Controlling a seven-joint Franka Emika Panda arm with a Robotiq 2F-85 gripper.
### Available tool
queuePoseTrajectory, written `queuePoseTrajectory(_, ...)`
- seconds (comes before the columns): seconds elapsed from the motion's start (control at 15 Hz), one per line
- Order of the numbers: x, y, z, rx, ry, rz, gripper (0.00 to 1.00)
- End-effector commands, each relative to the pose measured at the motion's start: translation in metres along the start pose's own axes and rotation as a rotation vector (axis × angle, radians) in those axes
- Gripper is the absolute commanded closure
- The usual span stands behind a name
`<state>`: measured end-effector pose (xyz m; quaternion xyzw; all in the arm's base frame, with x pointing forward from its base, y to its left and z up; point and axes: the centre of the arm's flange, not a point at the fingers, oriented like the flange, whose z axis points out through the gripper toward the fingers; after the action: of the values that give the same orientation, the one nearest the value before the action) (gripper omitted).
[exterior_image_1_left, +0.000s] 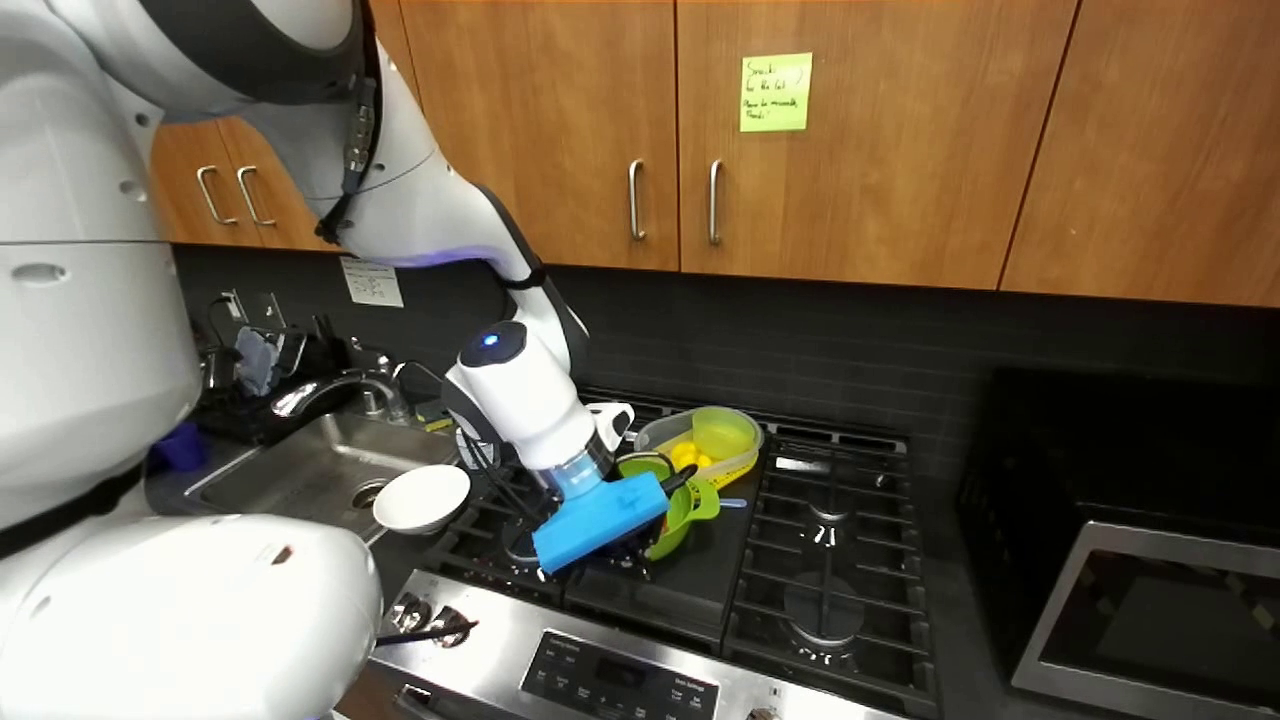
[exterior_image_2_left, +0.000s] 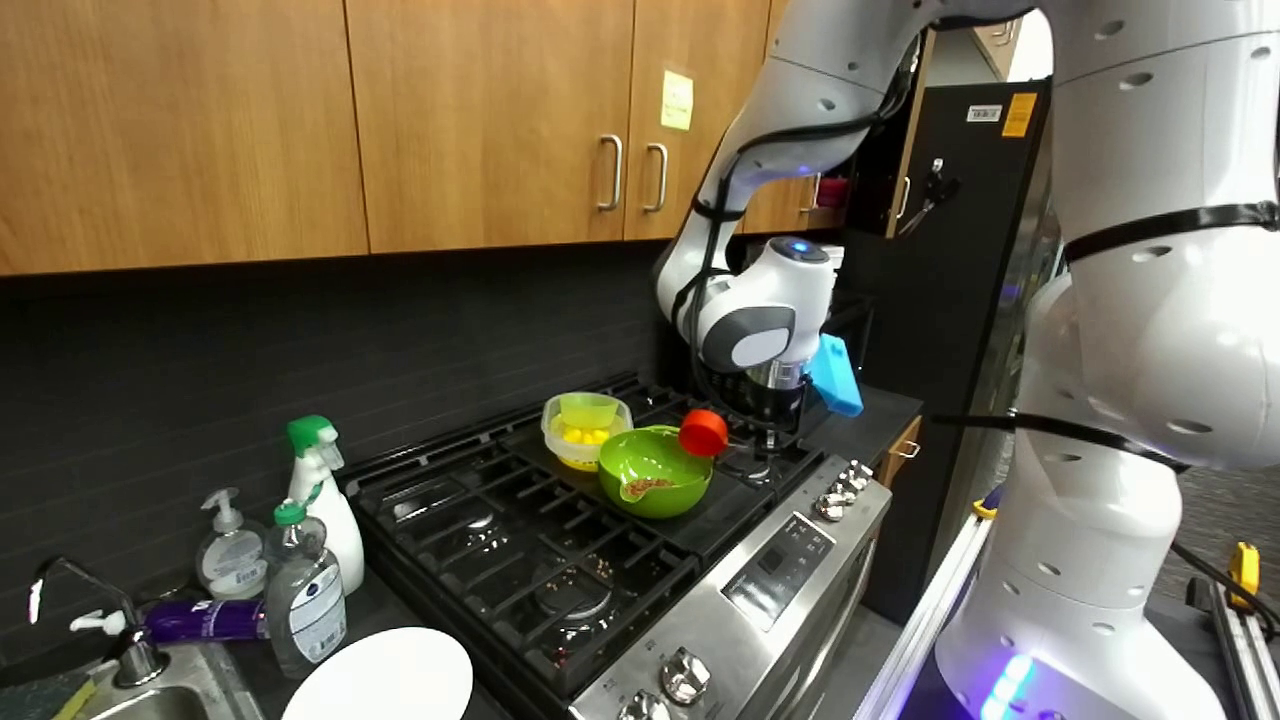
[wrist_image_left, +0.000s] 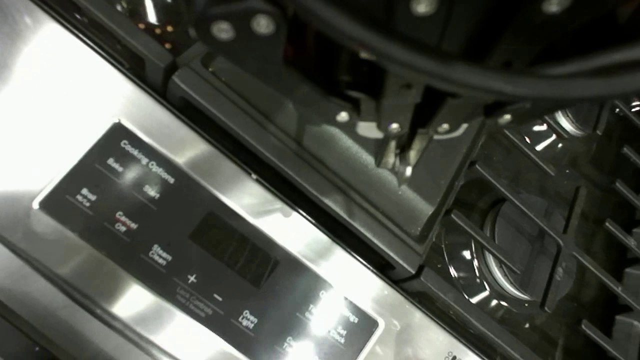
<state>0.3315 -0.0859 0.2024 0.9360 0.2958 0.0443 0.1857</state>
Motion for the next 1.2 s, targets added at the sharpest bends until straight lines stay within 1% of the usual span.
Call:
queuePoseTrajectory(0.0, 0.021, 0.01, -0.041, -0.021, -0.006, -0.05, 0.99)
queuePoseTrajectory(0.13, 0.027, 0.01, -0.048, -0.031, -0.007, -0.065, 0.99)
queuePoseTrajectory(0.4, 0.032, 0.022, -0.069, -0.068, -0.035, -0.093, 0.99)
queuePoseTrajectory(0.6, 0.03, 0.032, -0.074, -0.103, -0.039, -0.098, 0.99)
queuePoseTrajectory(0.87, 0.029, 0.038, -0.077, -0.131, -0.042, -0.099, 0.99)
queuePoseTrajectory(0.93, 0.029, 0.04, -0.08, -0.149, -0.045, -0.102, 0.99)
queuePoseTrajectory(1.13, 0.031, 0.043, -0.085, -0.189, -0.111, -0.133, 0.99)
